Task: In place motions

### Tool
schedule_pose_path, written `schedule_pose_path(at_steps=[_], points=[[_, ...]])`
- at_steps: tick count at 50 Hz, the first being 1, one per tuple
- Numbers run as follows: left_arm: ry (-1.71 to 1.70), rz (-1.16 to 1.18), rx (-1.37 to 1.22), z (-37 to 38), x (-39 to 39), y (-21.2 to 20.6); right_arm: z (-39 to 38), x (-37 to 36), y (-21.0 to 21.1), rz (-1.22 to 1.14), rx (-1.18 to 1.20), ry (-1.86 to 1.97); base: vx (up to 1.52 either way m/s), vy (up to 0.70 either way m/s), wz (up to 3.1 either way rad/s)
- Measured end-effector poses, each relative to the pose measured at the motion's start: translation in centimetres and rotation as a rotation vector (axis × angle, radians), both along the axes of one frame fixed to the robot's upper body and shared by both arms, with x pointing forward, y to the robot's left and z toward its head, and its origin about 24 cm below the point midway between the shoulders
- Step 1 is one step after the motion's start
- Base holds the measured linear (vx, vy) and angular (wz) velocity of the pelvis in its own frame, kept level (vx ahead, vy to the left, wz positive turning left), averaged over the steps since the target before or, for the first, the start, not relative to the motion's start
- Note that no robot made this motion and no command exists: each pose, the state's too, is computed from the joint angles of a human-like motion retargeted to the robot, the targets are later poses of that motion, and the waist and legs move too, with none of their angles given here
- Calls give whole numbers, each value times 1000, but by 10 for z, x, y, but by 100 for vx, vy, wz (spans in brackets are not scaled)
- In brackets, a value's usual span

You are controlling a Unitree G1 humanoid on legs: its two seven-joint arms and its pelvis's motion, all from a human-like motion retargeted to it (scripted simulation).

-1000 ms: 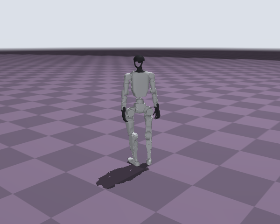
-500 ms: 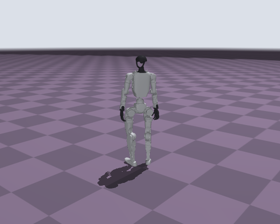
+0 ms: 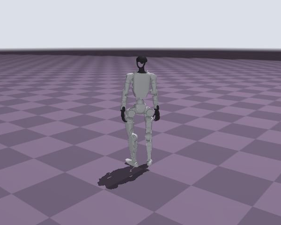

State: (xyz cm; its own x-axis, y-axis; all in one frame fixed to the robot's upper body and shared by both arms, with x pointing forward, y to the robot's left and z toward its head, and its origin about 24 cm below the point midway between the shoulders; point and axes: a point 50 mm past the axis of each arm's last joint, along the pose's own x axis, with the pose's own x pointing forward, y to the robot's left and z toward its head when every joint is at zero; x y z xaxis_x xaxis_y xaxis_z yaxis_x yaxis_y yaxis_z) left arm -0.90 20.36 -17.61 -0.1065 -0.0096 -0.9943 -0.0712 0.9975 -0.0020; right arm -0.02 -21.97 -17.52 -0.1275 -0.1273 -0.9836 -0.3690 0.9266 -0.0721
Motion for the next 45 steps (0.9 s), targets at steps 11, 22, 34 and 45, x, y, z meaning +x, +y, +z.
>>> schedule_pose_path(at_steps=[11,22,34,45], points=[[-43,-4,37,1,16,11,1,-13,-1,9,-10,33,8,4,34],[-54,-69,1,0,25,2,0,-15,-1,-9,-22,11,11,13,50],[7,-102,-3,0,10,-3,-1,-11,4,28,5,2,7,15,47],[38,-73,12,1,2,-1,-1,-5,3,61,0,-15,-2,7,31]])
